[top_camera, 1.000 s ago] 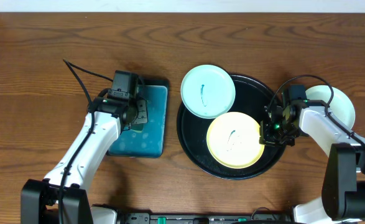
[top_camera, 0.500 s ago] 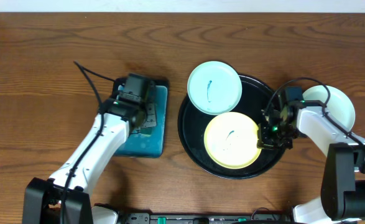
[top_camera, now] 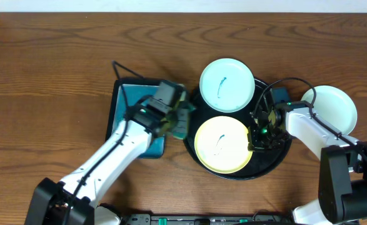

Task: Clean dirty plates on tray and stack at the side
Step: 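Scrub the yellow plate with the sponge while the right gripper holds it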

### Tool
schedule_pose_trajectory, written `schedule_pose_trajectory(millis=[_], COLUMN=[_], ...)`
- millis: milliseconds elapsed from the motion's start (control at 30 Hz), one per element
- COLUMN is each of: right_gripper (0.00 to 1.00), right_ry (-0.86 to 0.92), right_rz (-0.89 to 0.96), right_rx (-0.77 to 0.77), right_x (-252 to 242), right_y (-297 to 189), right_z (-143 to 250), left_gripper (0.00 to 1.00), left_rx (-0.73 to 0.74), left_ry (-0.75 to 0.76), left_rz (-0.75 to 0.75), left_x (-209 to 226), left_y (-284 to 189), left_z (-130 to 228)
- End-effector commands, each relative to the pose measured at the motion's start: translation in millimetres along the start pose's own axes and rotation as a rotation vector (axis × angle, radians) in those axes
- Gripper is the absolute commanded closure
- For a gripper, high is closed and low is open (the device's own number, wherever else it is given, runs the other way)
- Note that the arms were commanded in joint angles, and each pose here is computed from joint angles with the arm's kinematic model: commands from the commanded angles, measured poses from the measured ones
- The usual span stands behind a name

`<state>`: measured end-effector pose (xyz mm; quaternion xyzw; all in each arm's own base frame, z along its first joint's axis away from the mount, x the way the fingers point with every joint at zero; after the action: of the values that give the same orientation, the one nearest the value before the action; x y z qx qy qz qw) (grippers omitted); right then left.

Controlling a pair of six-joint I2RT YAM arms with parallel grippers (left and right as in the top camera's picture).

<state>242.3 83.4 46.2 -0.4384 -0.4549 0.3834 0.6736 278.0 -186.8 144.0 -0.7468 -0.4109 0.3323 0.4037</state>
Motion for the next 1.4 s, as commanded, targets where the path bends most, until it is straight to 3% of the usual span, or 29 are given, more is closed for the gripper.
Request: schedule_pose_trajectory(millis=[0, 233, 600, 800, 1100, 1367], right_gripper=[0.99, 0.99, 0.99, 0.99, 0.99, 0.99], right_ry=[0.009, -0.002, -0.002, -0.002, -0.002, -0.002], right_rz=[0.017, 0.020, 0.020, 0.020, 0.020, 0.020], right_rx=[0.026, 0.029, 0.029, 0.030, 0.030, 0.029], right_x=[0, 2, 2, 2, 2, 2], right_y=[11, 12, 12, 12, 12, 12], right_z=[5, 7, 7, 7, 7, 7], left_gripper=[0.93, 0.92, 0.92, 0.92, 0.92, 0.92], left_rx=[-0.042, -0.075, 0.019, 0.110, 0.200, 0.058], left_ry=[0.005, 0.003, 0.093, 0.093, 0.044, 0.117], left_rz=[0.138, 0.178, 0.211, 0.081, -0.042, 0.109], left_x=[-44, -89, -128, -109, -71, -100], left_y=[-4, 14, 73, 100, 94, 54], left_z=[-12, -12, 15, 36, 46, 5])
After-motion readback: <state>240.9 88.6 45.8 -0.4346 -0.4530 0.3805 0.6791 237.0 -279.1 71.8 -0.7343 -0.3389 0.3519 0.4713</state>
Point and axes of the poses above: each gripper's point midway between its finger pads, its own y axis out along the fingers, its own x axis along the line the jaws close on, z = x × y, the point moved 5 cm from there along -y, back along the fingers, and after that the axes turned 15 degrees about y, right-handed, at the moved point
